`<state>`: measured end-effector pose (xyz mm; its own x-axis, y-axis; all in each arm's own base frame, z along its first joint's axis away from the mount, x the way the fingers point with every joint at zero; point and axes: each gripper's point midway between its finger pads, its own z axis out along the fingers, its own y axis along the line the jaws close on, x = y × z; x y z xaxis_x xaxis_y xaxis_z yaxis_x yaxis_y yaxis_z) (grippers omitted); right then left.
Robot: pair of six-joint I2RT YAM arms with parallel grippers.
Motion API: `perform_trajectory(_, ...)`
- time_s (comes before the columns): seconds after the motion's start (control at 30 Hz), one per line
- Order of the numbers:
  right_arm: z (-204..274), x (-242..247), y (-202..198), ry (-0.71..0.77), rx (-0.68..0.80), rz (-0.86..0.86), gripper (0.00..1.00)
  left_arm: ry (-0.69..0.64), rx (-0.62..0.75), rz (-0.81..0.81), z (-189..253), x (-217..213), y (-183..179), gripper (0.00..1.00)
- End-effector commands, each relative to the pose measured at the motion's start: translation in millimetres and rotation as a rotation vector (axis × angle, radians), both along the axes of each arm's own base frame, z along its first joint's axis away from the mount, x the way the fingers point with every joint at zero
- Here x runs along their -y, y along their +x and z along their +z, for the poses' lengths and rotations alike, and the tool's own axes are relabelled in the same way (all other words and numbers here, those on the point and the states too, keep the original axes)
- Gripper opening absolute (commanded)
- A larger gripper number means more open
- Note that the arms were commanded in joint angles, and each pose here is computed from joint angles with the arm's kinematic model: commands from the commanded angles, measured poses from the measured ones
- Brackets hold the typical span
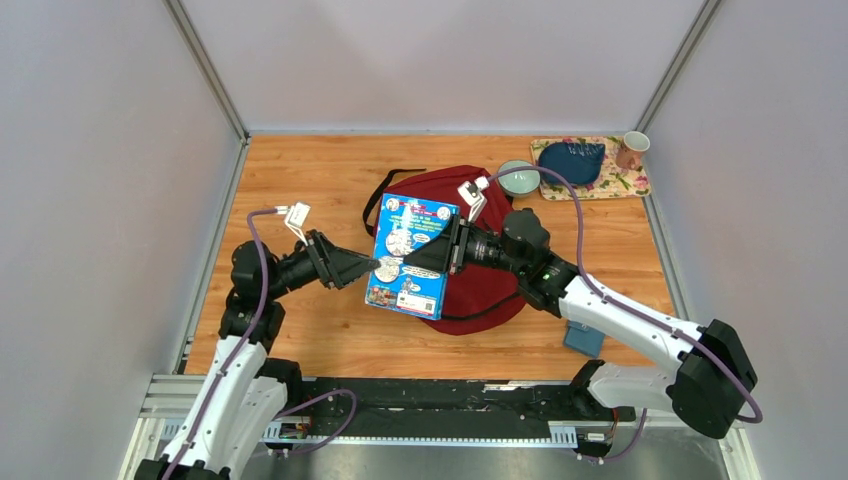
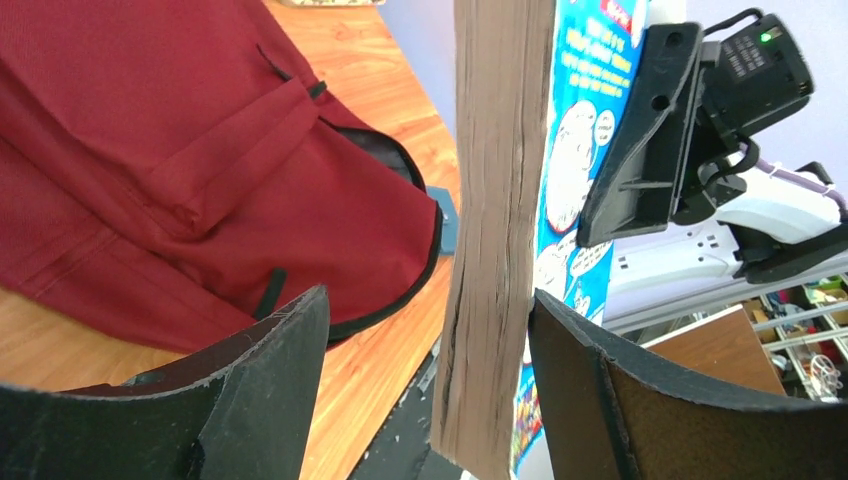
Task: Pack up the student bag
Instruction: Pick up the book from the center of the board.
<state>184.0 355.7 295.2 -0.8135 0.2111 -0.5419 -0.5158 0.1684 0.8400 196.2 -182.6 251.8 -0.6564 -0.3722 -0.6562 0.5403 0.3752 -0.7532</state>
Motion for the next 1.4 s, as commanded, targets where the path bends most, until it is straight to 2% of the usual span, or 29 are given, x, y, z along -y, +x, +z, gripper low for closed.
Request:
perform_trajectory(0.0, 50.2, 0.2, -20.3, 0.152, 0.100, 0.101, 0.00, -0.063, 0.070, -0.022, 20.4, 3.7, 2.6, 0.79)
perform_trajectory(0.13, 46.5, -3.4, -22.2, 0.149, 0.091, 0.131, 0.00, -0.136, 0.154, -0.071, 44.9, 7.8, -3.8, 0.79)
perform_trajectory(0.47, 39.1, -11.5, -35.8, 0.117, 0.103, 0.270, 0.00, -0.240, 0.183, -0.142, 68.9, 11.6, -12.3, 0.80)
perform_trajectory(1.0, 22.1, -20.1, -55.2, 0.019, 0.170, 0.524, 0.00, -0.253, 0.145, -0.212, 55.5, 21.8, -20.4, 0.80)
perform_trajectory(1.03, 20.8, -20.0, -54.8, 0.016, 0.169, 0.527, 0.00, -0.253, 0.143, -0.210, 54.3, 21.8, -19.9, 0.78)
perform_trajectory(1.13, 13.1, -21.6, -50.6, -0.027, 0.169, 0.519, 0.00, -0.255, 0.134, -0.209, 52.6, 22.3, -19.8, 0.55)
perform_trajectory(1.17, 3.7, -20.7, -49.8, -0.067, 0.161, 0.515, 0.00, -0.256, 0.130, -0.205, 51.8, 22.2, -18.5, 0.36)
perform_trajectory(1.27, -6.5, -20.9, -38.4, -0.142, 0.143, 0.451, 0.04, -0.259, 0.120, -0.200, 49.7, 22.3, -17.6, 0.05)
perform_trajectory(1.3, -7.9, -21.2, -31.6, -0.159, 0.157, 0.412, 0.08, -0.259, 0.112, -0.197, 48.0, 22.3, -17.1, 0.01)
perform_trajectory(1.37, -13.4, -18.7, -25.1, -0.190, 0.143, 0.367, 0.22, -0.261, 0.110, -0.180, 47.0, 21.6, -14.5, 0.00)
